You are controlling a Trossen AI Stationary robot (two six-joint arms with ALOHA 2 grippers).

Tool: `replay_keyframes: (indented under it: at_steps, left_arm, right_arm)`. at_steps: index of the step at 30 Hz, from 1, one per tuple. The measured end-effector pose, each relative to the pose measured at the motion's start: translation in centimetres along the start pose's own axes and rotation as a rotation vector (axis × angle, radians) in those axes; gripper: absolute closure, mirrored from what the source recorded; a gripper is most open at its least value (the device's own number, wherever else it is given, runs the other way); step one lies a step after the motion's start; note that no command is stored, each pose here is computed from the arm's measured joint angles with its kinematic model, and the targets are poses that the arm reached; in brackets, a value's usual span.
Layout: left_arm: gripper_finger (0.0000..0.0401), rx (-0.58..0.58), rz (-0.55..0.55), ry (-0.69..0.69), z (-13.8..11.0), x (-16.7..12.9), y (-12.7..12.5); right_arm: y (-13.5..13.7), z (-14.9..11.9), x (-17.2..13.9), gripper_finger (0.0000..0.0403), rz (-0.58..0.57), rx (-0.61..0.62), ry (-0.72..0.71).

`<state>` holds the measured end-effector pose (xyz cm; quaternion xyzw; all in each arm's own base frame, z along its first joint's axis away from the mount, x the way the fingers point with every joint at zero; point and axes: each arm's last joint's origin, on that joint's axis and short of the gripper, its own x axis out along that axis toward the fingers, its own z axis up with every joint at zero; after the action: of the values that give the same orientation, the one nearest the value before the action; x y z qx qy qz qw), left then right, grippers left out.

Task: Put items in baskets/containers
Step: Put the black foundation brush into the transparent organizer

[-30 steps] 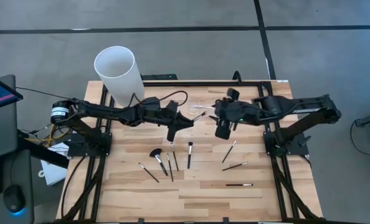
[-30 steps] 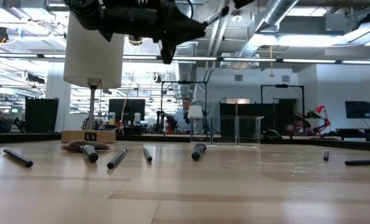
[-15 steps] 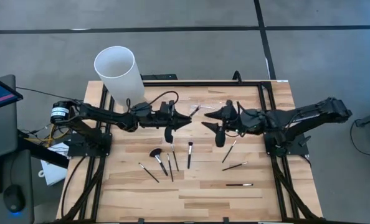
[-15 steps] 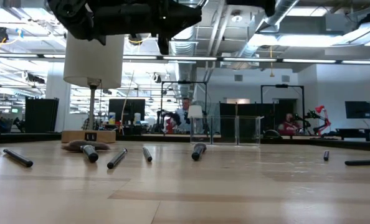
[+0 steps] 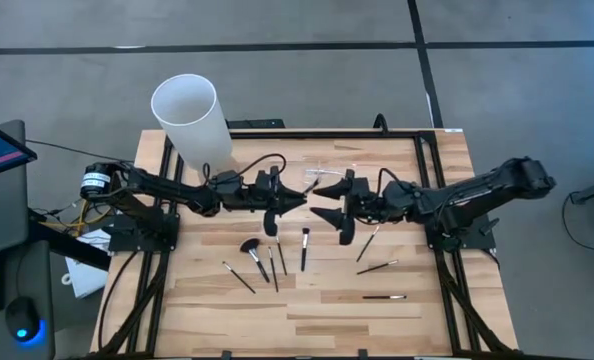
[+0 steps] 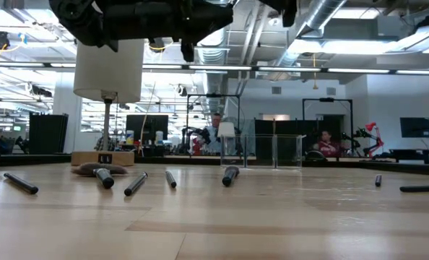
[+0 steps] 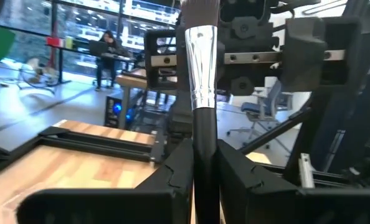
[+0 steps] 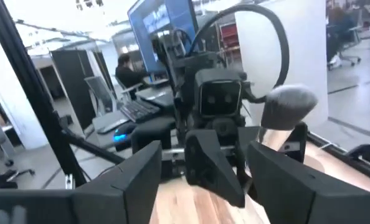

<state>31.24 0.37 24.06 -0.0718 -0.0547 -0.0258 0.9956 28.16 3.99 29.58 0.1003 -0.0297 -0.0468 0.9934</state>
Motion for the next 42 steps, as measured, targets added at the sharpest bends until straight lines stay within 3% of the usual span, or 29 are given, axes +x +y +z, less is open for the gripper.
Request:
replay_keyframes:
  at_steps: [11, 17, 23, 35, 42]
  left_arm:
    - [0.0357, 0.075, 0.100, -0.005, -0.1, 0.0, 0.0]
    - [0.0357, 0.137, 0.164, 0.002, -0.2, 0.0, -0.7]
    - [0.0357, 0.179, 0.237, -0.001, -0.3, 0.0, -1.0]
    - [0.0356, 0.189, 0.241, 0.000, -0.3, 0.0, -1.1]
    - [0.0356, 0.190, 0.235, 0.006, -0.4, 0.0, -1.3]
  right_arm:
    - [-0.9, -1.1, 1.2, 0.0178, -0.094, 0.052, -0.019]
    - [-1.4, -0.9, 1.2, 0.0195, -0.210, 0.054, -0.055]
    - [-1.6, -0.3, 1.2, 0.0210, -0.210, 0.075, -0.102]
    - [-2.0, -0.9, 1.7, 0.0245, -0.267, 0.146, -0.115]
    - [-2.6, -2.7, 3.2, 0.0236, -0.276, 0.161, -0.116]
